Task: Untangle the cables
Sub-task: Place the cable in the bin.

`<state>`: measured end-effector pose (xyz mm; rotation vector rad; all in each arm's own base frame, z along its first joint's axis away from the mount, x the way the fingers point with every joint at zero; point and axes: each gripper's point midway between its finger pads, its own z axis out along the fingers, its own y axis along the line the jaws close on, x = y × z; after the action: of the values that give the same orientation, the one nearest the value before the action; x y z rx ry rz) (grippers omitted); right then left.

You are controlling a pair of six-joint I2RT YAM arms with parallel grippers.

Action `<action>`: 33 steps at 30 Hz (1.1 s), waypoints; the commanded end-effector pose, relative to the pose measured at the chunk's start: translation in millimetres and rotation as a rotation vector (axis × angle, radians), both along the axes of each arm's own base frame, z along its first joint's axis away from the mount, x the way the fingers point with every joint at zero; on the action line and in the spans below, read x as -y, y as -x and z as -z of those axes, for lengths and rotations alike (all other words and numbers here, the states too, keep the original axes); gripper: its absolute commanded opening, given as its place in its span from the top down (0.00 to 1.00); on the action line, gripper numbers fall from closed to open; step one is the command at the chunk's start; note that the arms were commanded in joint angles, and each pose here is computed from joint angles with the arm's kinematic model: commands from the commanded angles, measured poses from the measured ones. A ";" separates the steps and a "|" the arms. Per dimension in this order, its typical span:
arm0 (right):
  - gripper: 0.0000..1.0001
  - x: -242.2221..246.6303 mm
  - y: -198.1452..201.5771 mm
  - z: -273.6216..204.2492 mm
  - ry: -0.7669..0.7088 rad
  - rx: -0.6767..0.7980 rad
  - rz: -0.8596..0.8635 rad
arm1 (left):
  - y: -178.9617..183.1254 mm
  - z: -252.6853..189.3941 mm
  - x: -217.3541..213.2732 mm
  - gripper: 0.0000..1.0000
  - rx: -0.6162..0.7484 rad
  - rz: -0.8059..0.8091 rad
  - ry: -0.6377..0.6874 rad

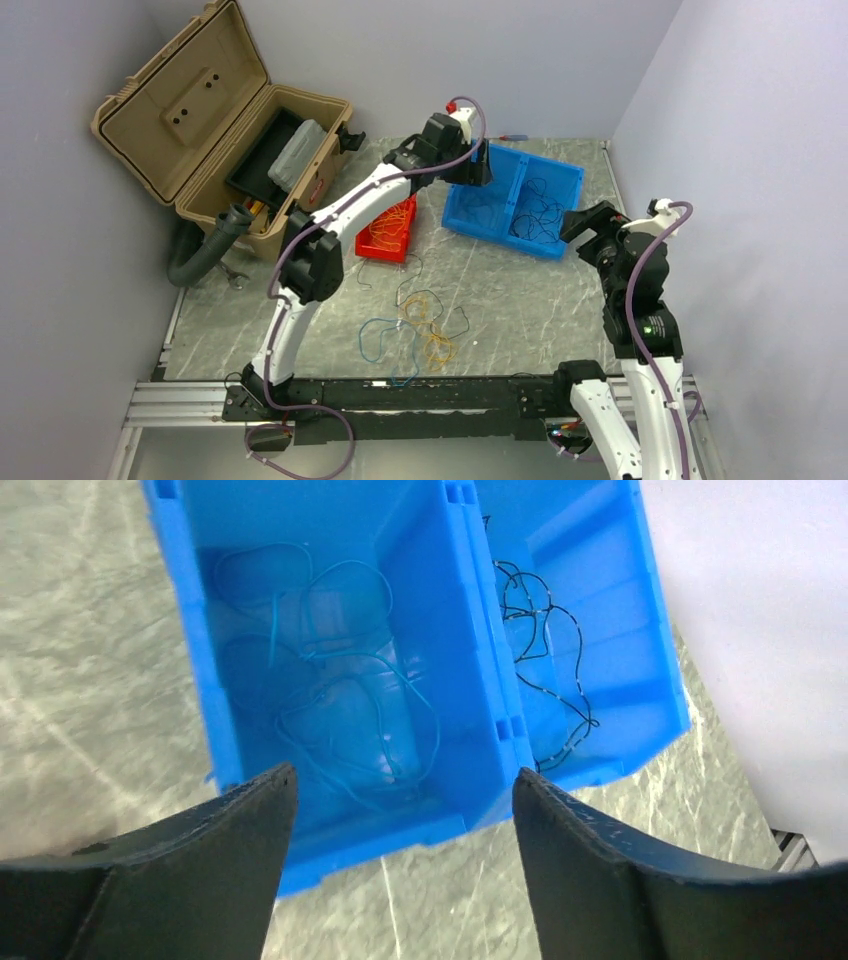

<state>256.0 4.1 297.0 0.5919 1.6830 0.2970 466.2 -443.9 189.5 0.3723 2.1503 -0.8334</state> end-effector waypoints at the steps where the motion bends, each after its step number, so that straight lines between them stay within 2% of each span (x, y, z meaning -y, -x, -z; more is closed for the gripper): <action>1: 0.10 -10.1 -0.3 4.9 0.028 -0.058 -0.074 | 25.6 -75.7 -33.8 0.11 0.110 0.004 -0.060; 2: 0.10 -13.2 -0.3 8.8 0.027 -0.075 -0.092 | 30.8 -79.9 -39.3 0.02 0.116 0.012 -0.078; 3: 0.10 -17.0 -0.3 12.0 0.026 -0.087 -0.116 | 36.2 -81.7 -44.2 0.01 0.115 0.018 -0.095; 10: 0.12 -64.1 1.7 42.8 -0.027 -0.153 -0.390 | 81.8 -97.3 -86.9 0.01 0.114 0.033 -0.170; 15: 0.16 -105.7 17.0 77.1 -0.096 -0.214 -0.640 | 150.4 -82.8 -116.0 0.00 0.125 0.123 -0.181; 20: 0.15 -130.0 36.5 98.4 -0.095 -0.207 -0.786 | 209.2 -50.8 -146.5 0.01 0.098 0.157 -0.199; 28: 0.17 -174.6 49.1 128.2 -0.120 -0.181 -0.966 | 257.5 -38.2 -189.1 0.01 0.076 0.067 -0.059; 33: 0.19 -205.9 48.9 137.8 -0.043 -0.169 -1.069 | 273.5 -28.9 -207.6 0.01 0.045 0.029 -0.044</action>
<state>193.6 184.3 137.5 -0.1774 2.1805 1.0408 192.6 -239.1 207.9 0.5367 2.1725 -0.7430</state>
